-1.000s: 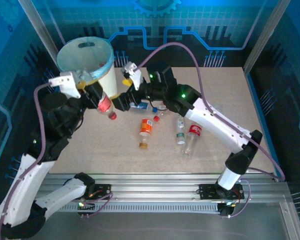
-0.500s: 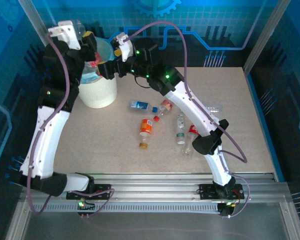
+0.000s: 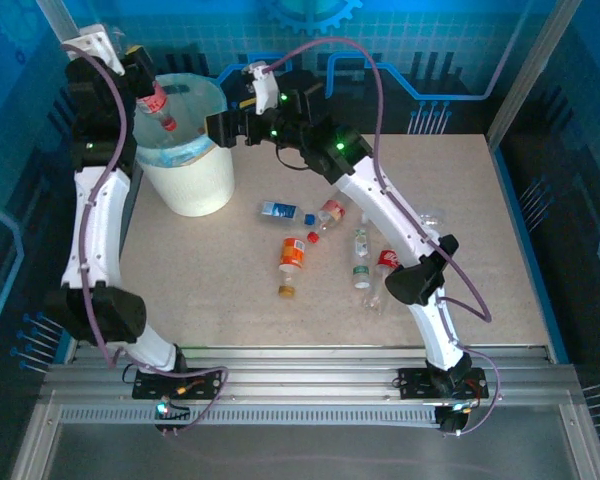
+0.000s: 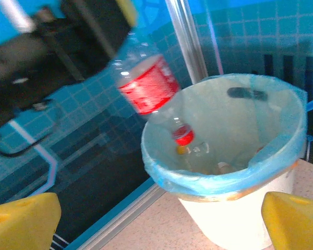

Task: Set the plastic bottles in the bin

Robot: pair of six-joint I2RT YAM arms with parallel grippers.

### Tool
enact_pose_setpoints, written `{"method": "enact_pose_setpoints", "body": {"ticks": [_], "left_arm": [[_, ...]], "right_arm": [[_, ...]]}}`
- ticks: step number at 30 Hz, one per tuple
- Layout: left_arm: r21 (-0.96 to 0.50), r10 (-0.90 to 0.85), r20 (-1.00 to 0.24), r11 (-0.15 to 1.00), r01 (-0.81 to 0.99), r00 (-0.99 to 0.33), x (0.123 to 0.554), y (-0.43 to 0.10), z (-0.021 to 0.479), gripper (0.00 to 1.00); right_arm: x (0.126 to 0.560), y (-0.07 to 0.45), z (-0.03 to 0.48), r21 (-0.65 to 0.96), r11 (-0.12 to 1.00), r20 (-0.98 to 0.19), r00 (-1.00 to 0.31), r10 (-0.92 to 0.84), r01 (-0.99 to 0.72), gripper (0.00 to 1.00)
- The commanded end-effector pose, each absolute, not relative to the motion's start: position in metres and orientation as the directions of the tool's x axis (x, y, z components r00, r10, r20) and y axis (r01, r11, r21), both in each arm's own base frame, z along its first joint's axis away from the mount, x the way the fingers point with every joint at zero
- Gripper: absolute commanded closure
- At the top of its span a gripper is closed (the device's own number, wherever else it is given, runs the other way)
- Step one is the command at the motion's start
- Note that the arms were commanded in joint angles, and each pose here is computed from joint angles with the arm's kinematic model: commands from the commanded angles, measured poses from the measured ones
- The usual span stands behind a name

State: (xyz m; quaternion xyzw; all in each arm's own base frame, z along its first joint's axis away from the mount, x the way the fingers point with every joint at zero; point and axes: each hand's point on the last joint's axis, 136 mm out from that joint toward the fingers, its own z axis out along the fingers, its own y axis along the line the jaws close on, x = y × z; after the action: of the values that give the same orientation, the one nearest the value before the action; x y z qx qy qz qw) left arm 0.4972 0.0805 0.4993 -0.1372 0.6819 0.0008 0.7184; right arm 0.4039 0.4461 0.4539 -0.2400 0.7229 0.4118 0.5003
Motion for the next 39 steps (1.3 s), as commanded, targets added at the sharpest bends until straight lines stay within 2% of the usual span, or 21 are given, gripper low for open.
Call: {"method": "enact_pose_setpoints", "body": {"ticks": [1,5,12,16,19,21,23,26,29,32,36,39], "left_arm": [[-0.173,-0.160,-0.983,0.974,-0.146,0.094,0.525,0.083,0.498,0.52],[-0.150,-0.146,-0.989,0.973,-0.174,0.037,0.558,0.099,0.473,0.52],[-0.012,-0.011,-1.000,0.979,-0.204,0.004,0.602,0.117,0.438,0.49],[-0.009,-0.017,-0.999,0.981,-0.194,-0.037,0.618,0.129,0.403,0.47],[0.007,-0.006,-0.997,0.988,-0.154,-0.081,0.625,0.124,0.377,0.39],[-0.003,-0.017,-0.995,0.990,-0.142,-0.098,0.625,0.122,0.371,0.29],[-0.015,-0.030,-0.995,0.988,-0.151,-0.094,0.623,0.123,0.376,0.19],[-0.029,-0.040,-0.997,0.987,-0.156,-0.070,0.616,0.122,0.395,0.13],[-0.047,-0.052,-0.998,0.988,-0.147,-0.033,0.606,0.118,0.420,0.12],[-0.068,-0.073,-0.997,0.986,-0.150,-0.032,0.601,0.117,0.433,0.17],[-0.106,-0.125,-0.984,0.983,-0.152,-0.123,0.604,0.116,0.411,0.30],[-0.149,-0.179,-0.964,0.976,-0.159,-0.195,0.601,0.114,0.386,0.34]], "right_arm": [[0.384,0.460,0.456,0.370,0.496,-0.915,-0.400,0.050,-0.785,0.00],[0.372,0.470,0.453,0.353,0.476,-0.920,-0.392,0.021,-0.805,0.00],[0.364,0.478,0.443,0.338,0.464,-0.921,-0.390,-0.018,-0.819,0.01],[0.366,0.479,0.438,0.327,0.477,-0.921,-0.387,-0.031,-0.816,0.01],[0.368,0.478,0.435,0.315,0.490,-0.923,-0.383,-0.042,-0.813,0.01],[0.369,0.478,0.435,0.310,0.493,-0.925,-0.378,-0.041,-0.813,0.01],[0.370,0.478,0.435,0.310,0.492,-0.926,-0.375,-0.037,-0.814,0.01],[0.370,0.480,0.437,0.314,0.484,-0.927,-0.373,-0.028,-0.817,0.01],[0.370,0.481,0.438,0.313,0.479,-0.929,-0.370,-0.026,-0.820,0.01],[0.370,0.481,0.439,0.310,0.481,-0.930,-0.367,-0.025,-0.820,0.02],[0.370,0.480,0.436,0.311,0.482,-0.928,-0.371,-0.034,-0.819,0.02],[0.371,0.480,0.428,0.306,0.487,-0.924,-0.379,-0.055,-0.818,0.02]]}}
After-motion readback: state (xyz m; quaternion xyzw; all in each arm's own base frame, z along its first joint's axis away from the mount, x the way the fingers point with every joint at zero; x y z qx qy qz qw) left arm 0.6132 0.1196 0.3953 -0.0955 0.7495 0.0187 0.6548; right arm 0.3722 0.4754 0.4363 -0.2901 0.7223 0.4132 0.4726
